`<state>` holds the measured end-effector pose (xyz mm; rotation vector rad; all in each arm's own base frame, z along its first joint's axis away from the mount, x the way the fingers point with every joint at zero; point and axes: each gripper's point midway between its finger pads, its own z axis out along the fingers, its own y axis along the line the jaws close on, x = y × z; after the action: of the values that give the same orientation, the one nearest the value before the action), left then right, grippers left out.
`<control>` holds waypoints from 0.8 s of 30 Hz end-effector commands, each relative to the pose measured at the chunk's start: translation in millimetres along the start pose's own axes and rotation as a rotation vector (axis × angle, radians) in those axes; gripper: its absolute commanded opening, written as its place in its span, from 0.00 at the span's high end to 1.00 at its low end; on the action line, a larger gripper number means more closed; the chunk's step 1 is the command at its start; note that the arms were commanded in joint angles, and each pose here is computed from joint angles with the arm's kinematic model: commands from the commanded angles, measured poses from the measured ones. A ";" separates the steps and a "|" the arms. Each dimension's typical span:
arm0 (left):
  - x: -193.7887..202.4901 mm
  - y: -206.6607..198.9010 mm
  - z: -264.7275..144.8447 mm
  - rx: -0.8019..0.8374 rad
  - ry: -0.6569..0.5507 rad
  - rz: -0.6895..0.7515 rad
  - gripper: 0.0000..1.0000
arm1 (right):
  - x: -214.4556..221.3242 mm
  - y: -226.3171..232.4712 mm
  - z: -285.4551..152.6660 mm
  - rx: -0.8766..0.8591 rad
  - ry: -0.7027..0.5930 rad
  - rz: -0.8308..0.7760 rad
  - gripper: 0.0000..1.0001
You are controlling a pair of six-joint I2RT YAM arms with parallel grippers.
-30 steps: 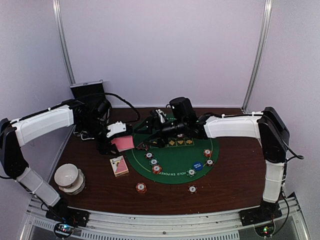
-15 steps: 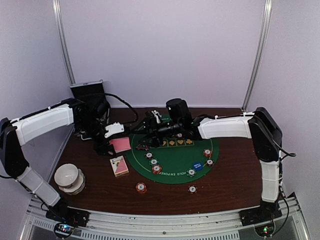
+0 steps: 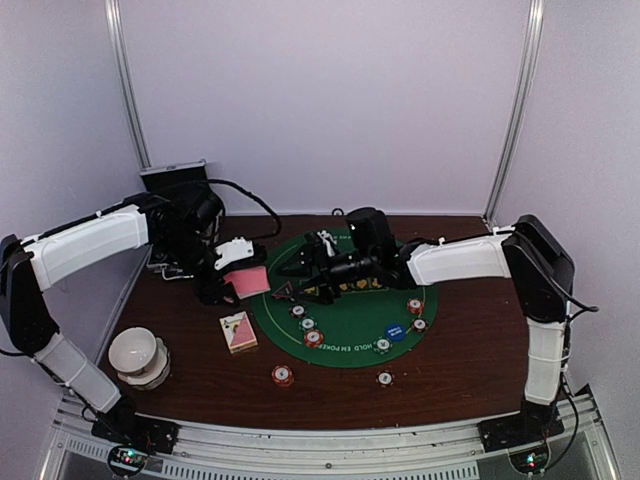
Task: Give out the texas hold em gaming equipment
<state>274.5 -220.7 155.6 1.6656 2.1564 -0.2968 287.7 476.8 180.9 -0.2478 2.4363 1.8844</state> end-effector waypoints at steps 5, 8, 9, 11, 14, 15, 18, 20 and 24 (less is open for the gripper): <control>-21.1 7.9 -6.9 -0.020 -0.071 0.024 1.00 | -4.2 38.1 13.0 -0.091 0.019 -0.066 0.18; -21.1 7.7 -5.1 -0.014 -0.069 0.023 1.00 | -4.9 42.8 22.5 -0.111 0.031 -0.064 0.20; -21.1 7.9 -5.1 -0.015 -0.068 0.023 1.00 | -3.5 43.0 26.3 -0.114 0.038 -0.064 0.21; -22.1 8.3 -5.6 -0.016 -0.071 0.022 1.00 | -2.8 42.3 32.7 -0.117 0.051 -0.056 0.23; -24.2 9.3 -7.5 -0.019 -0.077 0.023 1.00 | -3.8 41.1 39.8 -0.128 0.059 -0.046 0.27; -25.0 9.6 -8.0 -0.020 -0.079 0.025 1.00 | -4.1 41.8 41.8 -0.132 0.063 -0.044 0.29; -26.2 9.1 -8.6 -0.017 -0.085 0.024 1.00 | -6.3 45.3 48.2 -0.143 0.071 -0.043 0.37; -26.6 8.5 -8.6 -0.015 -0.086 0.026 1.00 | -7.8 46.7 52.1 -0.151 0.076 -0.042 0.44; -27.0 5.9 -8.3 -0.003 -0.091 0.031 1.00 | -9.0 50.1 59.2 -0.180 0.087 -0.025 0.64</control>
<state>277.5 -226.5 159.0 1.6621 2.1394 -0.3216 286.8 537.3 197.9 -0.3311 2.3717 2.0539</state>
